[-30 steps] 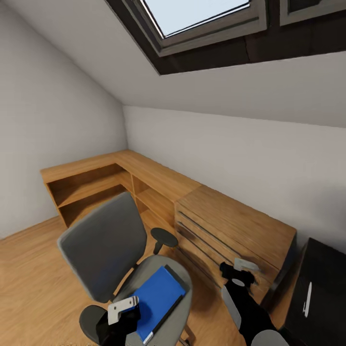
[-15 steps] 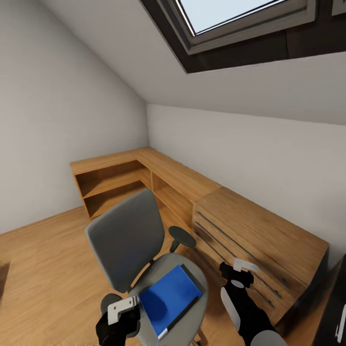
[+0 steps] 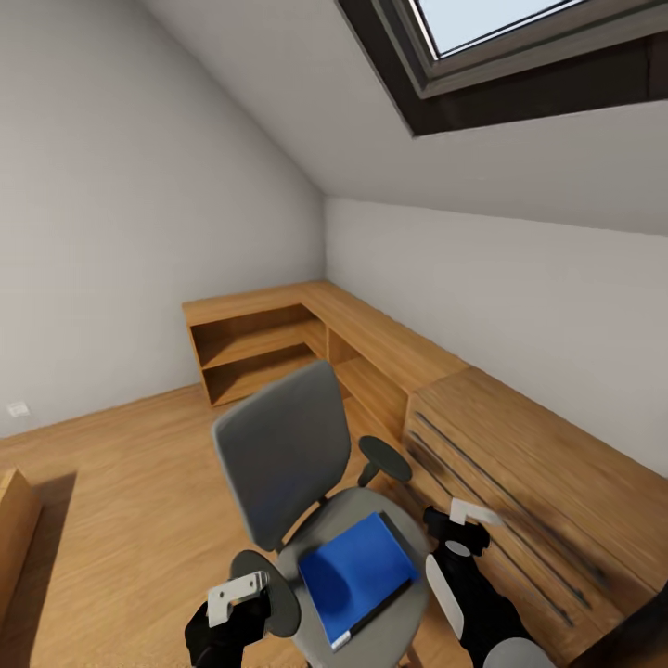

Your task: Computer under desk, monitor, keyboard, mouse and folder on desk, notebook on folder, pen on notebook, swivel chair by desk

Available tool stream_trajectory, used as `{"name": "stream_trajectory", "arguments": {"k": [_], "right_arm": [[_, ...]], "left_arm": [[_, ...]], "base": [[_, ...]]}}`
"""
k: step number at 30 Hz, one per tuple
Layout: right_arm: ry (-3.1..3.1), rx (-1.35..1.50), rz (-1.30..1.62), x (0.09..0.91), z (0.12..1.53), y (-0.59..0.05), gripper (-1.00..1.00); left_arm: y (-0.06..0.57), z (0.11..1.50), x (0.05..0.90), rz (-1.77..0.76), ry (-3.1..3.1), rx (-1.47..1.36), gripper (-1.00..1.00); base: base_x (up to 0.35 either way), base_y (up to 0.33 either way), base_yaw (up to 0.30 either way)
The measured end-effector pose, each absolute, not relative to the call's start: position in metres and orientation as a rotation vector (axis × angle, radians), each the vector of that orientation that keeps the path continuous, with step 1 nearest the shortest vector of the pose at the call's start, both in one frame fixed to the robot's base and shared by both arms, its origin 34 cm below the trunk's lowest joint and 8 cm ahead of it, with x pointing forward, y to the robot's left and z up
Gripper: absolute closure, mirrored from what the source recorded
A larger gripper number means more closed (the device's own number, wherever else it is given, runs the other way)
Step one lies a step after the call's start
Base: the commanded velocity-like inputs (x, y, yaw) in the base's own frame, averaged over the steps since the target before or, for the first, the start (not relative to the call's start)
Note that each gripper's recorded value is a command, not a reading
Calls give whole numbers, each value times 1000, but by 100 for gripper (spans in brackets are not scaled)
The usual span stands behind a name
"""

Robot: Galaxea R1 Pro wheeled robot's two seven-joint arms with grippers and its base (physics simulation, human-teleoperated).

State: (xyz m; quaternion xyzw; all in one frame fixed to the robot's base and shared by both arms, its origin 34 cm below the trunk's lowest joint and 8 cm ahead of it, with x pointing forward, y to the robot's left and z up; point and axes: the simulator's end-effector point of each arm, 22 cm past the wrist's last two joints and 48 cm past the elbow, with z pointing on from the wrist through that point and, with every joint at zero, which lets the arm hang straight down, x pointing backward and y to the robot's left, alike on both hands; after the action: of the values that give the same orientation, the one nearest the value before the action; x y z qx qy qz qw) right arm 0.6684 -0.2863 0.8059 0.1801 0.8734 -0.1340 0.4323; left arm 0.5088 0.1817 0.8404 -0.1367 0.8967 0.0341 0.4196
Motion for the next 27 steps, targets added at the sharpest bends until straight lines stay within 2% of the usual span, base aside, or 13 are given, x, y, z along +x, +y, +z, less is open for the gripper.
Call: {"name": "stream_trajectory", "arguments": {"k": [22,27], "right_arm": [[2192,412,-332,668,798,-278,-100],[2189,415,-332,669,798,-280,-100]], "left_arm": [[182,833,506,88,2268,-344,-100],[181,832,506,88,2272,-344,-100]], "base": [[0,0,255],[0,0,120]]}}
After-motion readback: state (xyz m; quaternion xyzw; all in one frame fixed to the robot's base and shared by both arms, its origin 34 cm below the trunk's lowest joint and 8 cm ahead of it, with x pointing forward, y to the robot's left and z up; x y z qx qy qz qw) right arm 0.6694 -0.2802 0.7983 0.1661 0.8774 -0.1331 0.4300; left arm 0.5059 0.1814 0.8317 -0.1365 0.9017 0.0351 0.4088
